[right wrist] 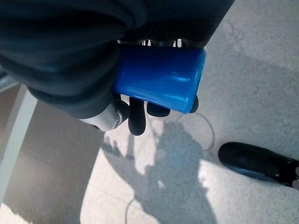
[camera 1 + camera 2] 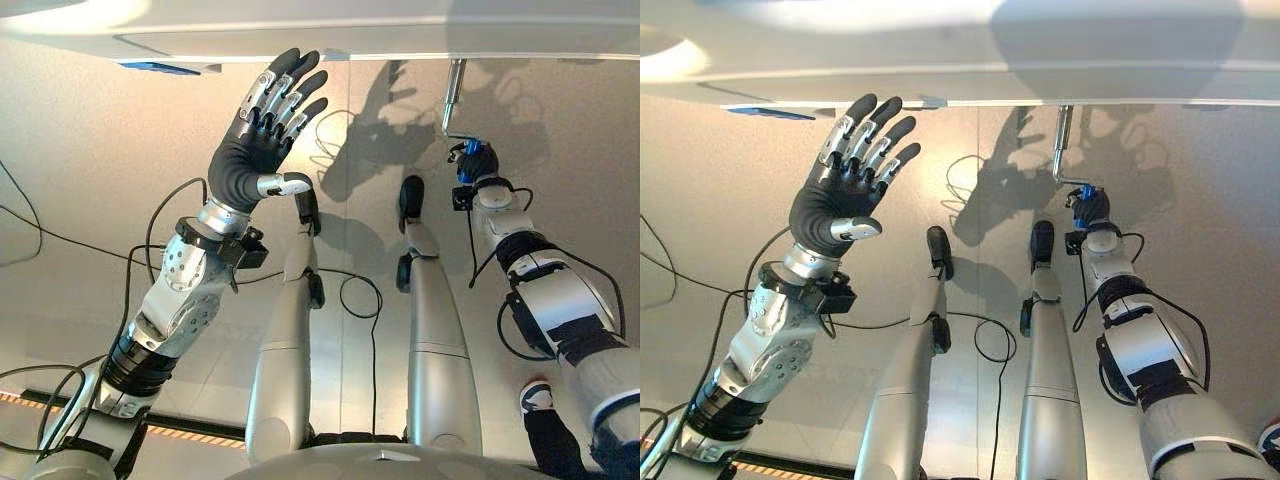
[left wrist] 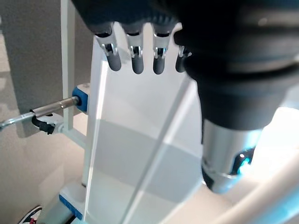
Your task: Raise the hospital bed
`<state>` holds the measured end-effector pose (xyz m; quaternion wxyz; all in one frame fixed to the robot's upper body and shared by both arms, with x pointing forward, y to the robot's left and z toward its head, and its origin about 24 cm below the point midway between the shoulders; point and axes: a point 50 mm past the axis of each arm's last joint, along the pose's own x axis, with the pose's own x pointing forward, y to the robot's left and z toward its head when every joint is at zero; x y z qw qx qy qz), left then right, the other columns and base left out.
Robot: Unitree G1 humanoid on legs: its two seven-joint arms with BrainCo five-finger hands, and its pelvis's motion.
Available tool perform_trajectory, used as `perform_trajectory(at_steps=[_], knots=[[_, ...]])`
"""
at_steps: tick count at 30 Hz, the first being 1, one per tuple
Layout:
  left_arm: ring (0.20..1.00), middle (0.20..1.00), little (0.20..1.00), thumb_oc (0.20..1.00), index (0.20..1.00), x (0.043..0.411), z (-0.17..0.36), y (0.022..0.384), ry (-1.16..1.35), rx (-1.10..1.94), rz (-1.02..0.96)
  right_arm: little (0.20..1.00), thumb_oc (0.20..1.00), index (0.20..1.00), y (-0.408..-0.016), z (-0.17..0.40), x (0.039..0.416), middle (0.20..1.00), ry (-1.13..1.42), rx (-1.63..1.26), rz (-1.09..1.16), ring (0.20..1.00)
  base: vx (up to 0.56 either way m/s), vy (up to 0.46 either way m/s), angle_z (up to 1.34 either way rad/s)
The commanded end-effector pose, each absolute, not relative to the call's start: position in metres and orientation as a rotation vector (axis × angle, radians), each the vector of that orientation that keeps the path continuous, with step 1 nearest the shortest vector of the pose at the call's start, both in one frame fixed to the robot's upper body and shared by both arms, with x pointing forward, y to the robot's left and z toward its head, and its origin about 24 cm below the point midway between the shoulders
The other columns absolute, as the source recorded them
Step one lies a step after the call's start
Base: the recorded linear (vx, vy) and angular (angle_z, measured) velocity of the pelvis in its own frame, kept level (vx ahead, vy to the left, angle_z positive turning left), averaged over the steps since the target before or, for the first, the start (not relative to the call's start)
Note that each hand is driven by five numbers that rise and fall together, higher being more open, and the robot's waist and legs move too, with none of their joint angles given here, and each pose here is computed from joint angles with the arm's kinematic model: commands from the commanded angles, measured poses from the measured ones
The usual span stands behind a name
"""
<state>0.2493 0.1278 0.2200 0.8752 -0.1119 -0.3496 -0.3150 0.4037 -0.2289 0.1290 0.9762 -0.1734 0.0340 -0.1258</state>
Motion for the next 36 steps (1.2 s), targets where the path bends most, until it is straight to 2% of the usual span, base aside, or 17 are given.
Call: perform_trajectory(at_steps=[1, 5, 14, 15, 16, 17, 23, 25, 28, 29, 30, 31, 32, 35, 36], knots=[[1.0, 1.0, 1.0, 1.0, 1.0, 0.238, 0.236, 0.128, -0.839, -0.244, -0.672, 0.2, 0.2, 0.2, -0.147, 0.062, 0.389, 0.2, 0.226, -0.641, 0.111, 0.2, 0.0, 0.0, 0.0], [1.0, 1.0, 1.0, 1.0, 1.0, 0.237, 0.235, 0.129, -0.843, -0.245, -0.665, 0.2, 0.2, 0.2, -0.121, 0.058, 0.386, 0.2, 0.186, -0.693, 0.221, 0.2, 0.0, 0.0, 0.0], [1.0, 1.0, 1.0, 1.0, 1.0, 0.235, 0.237, 0.13, -0.857, -0.263, -0.654, 0.2, 0.2, 0.2, -0.098, 0.06, 0.384, 0.2, 0.143, -0.696, 0.286, 0.2, 0.0, 0.004, 0.0], [1.0, 1.0, 1.0, 1.0, 1.0, 0.235, 0.237, 0.13, -0.857, -0.263, -0.654, 0.357, 0.357, 0.357, -0.098, 0.06, 0.384, 0.357, 0.143, -0.695, 0.286, 0.357, 0.0, 0.0, 0.0], [1.0, 1.0, 1.0, 1.0, 1.0, 0.236, 0.236, 0.131, -0.854, -0.264, -0.644, 0.586, 0.586, 0.586, -0.094, 0.061, 0.383, 0.586, 0.136, -0.672, 0.294, 0.586, 0.0, 0.0, 0.0], [1.0, 1.0, 1.0, 1.0, 1.0, 0.236, 0.235, 0.131, -0.852, -0.264, -0.638, 1.0, 1.0, 1.0, -0.093, 0.06, 0.383, 1.0, 0.135, -0.657, 0.291, 1.0, 0.0, 0.0, 0.0], [1.0, 1.0, 1.0, 1.0, 1.0, 0.25, 0.211, 0.134, -0.745, -0.267, -0.565, 1.0, 1.0, 1.0, -0.105, 0.055, 0.381, 1.0, 0.153, -0.591, 0.24, 1.0, 0.0, 0.0, 0.0], [1.0, 1.0, 1.0, 1.0, 1.0, 0.266, 0.178, 0.14, -0.599, -0.224, -0.475, 1.0, 1.0, 1.0, -0.121, 0.051, 0.379, 1.0, 0.172, -0.544, 0.187, 1.0, 0.0, 0.003, 0.02], [1.0, 1.0, 1.0, 1.0, 1.0, 0.293, 0.077, 0.161, -0.203, -0.048, -0.232, 1.0, 1.0, 1.0, -0.173, 0.036, 0.368, 1.0, 0.224, -0.419, -0.001, 1.0, 0.0, -0.002, 0.02], [1.0, 1.0, 1.0, 1.0, 1.0, 0.293, 0.076, 0.161, -0.203, -0.048, -0.232, 1.0, 1.0, 1.0, -0.173, 0.036, 0.368, 1.0, 0.225, -0.419, -0.002, 1.0, 0.01, 0.001, 0.19], [1.0, 1.0, 1.0, 1.0, 1.0, 0.296, 0.03, 0.17, -0.018, 0.021, -0.144, 1.0, 1.0, 1.0, -0.19, 0.018, 0.356, 1.0, 0.29, -0.374, -0.058, 1.0, 0.01, -0.004, 0.24], [1.0, 1.0, 1.0, 1.0, 1.0, 0.292, 0.013, 0.176, 0.051, 0.081, -0.117, 1.0, 1.0, 1.0, -0.197, 0.011, 0.35, 1.0, 0.314, -0.367, -0.071, 1.0, 0.01, -0.004, 0.26], [1.0, 1.0, 1.0, 1.0, 1.0, 0.292, 0.013, 0.175, 0.051, 0.081, -0.117, 1.0, 1.0, 1.0, -0.197, 0.011, 0.35, 1.0, 0.314, -0.367, -0.071, 1.0, 0.03, -0.01, 0.1], [1.0, 1.0, 1.0, 1.0, 1.0, 0.269, -0.042, 0.188, 0.289, 0.15, -0.05, 1.0, 1.0, 1.0, -0.231, -0.014, 0.325, 1.0, 0.409, -0.339, -0.165, 1.0, 0.05, -0.027, 0.04], [1.0, 1.0, 1.0, 1.0, 1.0, 0.269, -0.042, 0.188, 0.288, 0.15, -0.05, 1.0, 1.0, 1.0, -0.231, -0.013, 0.325, 1.0, 0.408, -0.339, -0.165, 1.0, 0.08, -0.033, 0.06]])
